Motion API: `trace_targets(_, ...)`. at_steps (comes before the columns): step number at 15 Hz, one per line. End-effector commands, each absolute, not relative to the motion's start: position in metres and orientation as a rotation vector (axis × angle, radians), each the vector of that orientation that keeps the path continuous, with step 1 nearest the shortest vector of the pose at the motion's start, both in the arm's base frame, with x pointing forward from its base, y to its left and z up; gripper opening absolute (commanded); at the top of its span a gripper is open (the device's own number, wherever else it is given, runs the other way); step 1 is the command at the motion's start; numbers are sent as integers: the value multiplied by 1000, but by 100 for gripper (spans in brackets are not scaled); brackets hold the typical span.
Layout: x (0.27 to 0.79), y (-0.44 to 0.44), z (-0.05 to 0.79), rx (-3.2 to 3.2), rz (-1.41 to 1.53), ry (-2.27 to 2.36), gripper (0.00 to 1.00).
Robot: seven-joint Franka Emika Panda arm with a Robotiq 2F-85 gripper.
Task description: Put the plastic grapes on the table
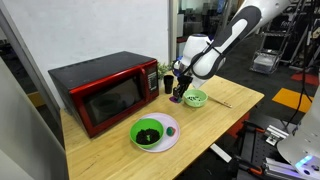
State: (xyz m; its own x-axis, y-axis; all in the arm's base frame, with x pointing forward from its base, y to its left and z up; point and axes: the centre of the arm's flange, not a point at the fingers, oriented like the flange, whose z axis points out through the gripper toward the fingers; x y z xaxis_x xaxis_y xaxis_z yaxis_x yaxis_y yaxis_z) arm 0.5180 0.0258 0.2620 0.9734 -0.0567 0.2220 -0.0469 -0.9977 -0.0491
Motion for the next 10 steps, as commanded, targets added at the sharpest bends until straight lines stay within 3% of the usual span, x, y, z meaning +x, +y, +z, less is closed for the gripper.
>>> trace_targets(1, 517, -27, 279, -3145, -298, 91, 20)
trace_targets(10, 506, -145, 283, -3257, -196, 311, 20)
